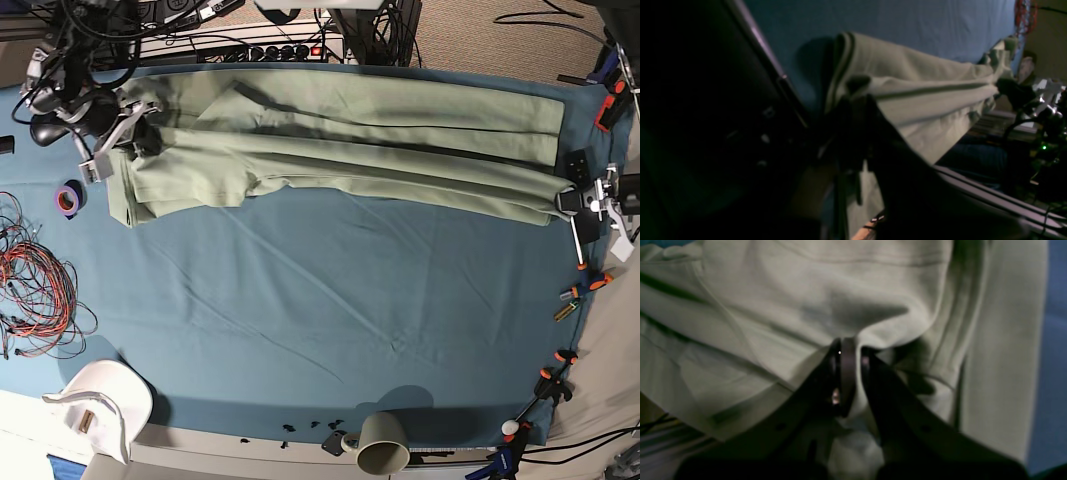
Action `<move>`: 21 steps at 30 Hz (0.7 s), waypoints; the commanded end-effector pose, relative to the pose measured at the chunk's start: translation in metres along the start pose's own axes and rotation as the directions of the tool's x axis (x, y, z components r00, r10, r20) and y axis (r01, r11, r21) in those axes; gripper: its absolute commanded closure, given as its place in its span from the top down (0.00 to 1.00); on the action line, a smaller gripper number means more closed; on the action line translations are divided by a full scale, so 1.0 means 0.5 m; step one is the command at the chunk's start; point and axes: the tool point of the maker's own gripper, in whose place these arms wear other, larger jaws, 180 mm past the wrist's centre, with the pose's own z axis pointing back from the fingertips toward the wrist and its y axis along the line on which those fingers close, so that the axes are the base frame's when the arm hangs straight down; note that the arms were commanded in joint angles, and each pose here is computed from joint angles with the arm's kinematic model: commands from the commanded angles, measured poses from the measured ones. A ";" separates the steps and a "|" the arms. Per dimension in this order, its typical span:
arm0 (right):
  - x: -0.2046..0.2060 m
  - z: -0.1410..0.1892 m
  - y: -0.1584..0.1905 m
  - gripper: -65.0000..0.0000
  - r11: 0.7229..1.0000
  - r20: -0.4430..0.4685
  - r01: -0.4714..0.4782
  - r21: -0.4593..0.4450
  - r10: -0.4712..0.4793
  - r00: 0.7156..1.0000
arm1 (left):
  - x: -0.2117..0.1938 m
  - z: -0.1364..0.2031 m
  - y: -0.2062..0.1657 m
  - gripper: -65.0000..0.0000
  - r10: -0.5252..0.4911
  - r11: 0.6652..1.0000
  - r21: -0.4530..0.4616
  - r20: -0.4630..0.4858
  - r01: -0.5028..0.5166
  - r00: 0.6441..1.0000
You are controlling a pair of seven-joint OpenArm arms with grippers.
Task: Fold the T-shirt properly
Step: 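Lift the hem with both grippers and fold it over toward the collar, then release the hem and reposition the left gripper at the shirt's end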
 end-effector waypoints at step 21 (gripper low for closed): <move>0.039 0.027 -0.055 0.47 0.992 0.110 0.012 -0.127 0.002 0.994 | -0.020 0.075 0.045 0.58 0.013 0.996 0.088 0.006 -0.013 1.000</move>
